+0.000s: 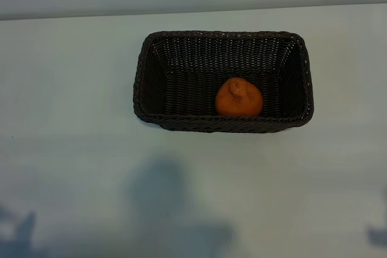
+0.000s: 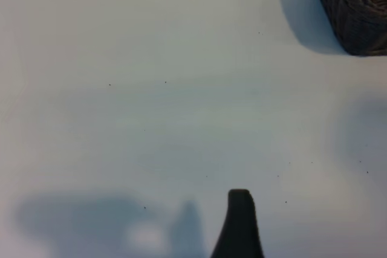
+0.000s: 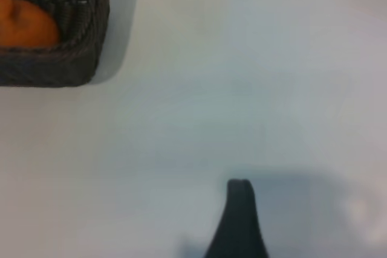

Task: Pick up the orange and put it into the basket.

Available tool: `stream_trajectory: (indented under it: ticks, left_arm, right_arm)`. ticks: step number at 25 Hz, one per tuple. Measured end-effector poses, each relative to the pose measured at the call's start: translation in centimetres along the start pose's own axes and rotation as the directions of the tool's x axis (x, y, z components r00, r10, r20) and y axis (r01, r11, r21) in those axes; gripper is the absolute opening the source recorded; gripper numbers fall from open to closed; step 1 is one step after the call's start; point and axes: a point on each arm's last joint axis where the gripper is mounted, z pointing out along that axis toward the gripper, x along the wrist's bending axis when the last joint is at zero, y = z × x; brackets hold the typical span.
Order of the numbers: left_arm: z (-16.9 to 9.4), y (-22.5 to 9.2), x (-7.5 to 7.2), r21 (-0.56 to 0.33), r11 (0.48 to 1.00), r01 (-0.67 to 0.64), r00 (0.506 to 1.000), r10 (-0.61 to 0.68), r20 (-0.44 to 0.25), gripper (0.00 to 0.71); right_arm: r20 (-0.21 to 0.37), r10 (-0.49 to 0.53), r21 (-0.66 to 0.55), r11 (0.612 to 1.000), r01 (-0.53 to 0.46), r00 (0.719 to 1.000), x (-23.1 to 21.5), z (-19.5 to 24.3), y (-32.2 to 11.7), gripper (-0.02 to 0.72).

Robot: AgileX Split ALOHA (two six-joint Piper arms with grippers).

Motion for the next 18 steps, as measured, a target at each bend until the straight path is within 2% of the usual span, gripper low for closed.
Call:
stream_trajectory:
  ticks: [8,18]
  left_arm:
    - [0.00,0.00,0.00,0.000,1.000,0.000,1.000,0.000,0.000,0.592]
    - [0.00,0.00,0.00,0.000,1.000,0.000,1.000,0.000,0.000,0.592]
  right_arm:
    - [0.083,0.038,-0.012,0.999,-0.037,0.996,-0.76,-0.02,0.08,0.558]
    - [0.035,0.054,-0.038,0.998,-0.053,0.998,-0.35,0.85,0.01,0.558]
